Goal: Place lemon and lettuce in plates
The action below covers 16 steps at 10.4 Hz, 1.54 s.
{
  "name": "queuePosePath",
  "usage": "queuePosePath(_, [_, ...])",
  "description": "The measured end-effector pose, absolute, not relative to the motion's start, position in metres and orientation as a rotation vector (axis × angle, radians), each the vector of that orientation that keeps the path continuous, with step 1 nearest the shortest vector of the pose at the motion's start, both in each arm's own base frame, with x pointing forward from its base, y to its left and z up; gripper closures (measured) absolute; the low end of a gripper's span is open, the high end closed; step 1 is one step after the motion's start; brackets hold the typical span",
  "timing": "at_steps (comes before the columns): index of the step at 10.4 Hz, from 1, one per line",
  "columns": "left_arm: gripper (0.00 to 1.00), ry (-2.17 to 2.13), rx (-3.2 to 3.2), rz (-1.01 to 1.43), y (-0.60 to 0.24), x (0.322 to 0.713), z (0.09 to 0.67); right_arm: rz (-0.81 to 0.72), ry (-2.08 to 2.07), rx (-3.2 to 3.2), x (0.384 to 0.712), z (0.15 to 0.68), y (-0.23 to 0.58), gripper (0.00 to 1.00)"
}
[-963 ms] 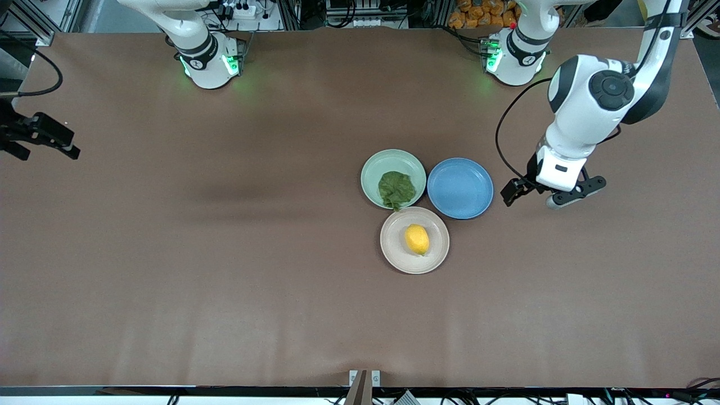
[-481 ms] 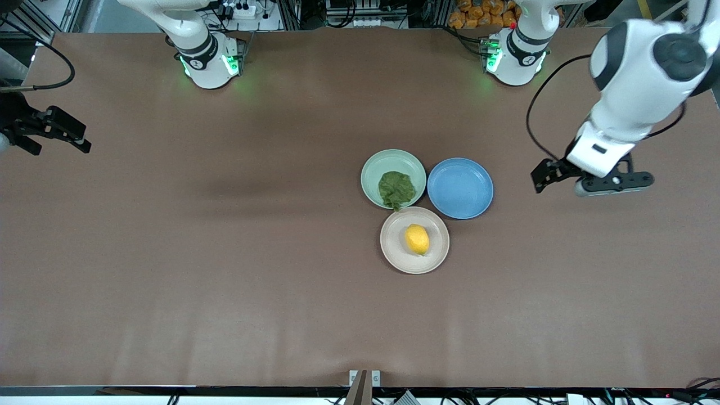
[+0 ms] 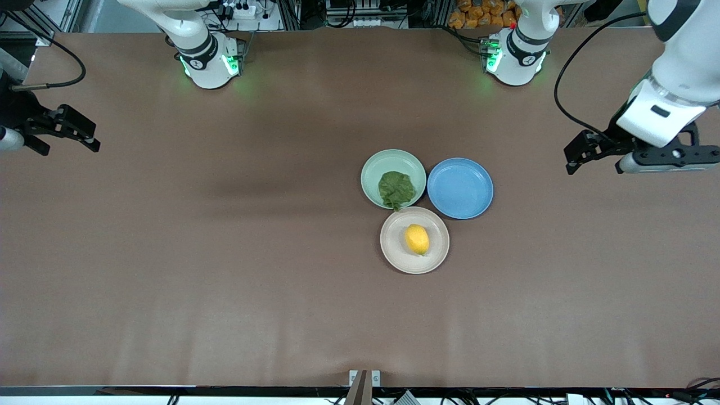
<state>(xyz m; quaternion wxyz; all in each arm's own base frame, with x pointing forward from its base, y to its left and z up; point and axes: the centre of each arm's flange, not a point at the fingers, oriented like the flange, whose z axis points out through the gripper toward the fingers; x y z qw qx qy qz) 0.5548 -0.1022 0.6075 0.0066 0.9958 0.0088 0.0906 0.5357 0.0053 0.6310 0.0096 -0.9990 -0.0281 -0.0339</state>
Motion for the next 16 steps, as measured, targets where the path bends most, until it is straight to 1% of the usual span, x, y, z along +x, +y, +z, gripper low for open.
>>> queuePosePath(2, [0.0,0.03,3.112,0.295,-0.101,0.553,0.634,-0.094,-0.099,-3.121,0.535,0.63,0.009,0.0])
queuePosePath(5, [0.0,-0.018,3.141,0.136,-0.081,0.545,0.654,-0.09,-0.149,-3.158,0.534,0.629,0.022,0.0])
queuePosePath(7, [0.0,-0.055,3.144,0.101,-0.075,0.546,0.653,-0.089,-0.158,-3.166,0.534,0.629,0.024,0.0])
queuePosePath(10, [0.0,-0.099,3.143,0.082,-0.089,0.542,0.653,-0.089,-0.147,-3.167,0.534,0.629,0.02,0.0])
queuePosePath(16, [0.0,-0.069,3.143,0.079,-0.085,0.545,0.651,-0.089,-0.155,-3.167,0.534,0.629,0.023,0.0])
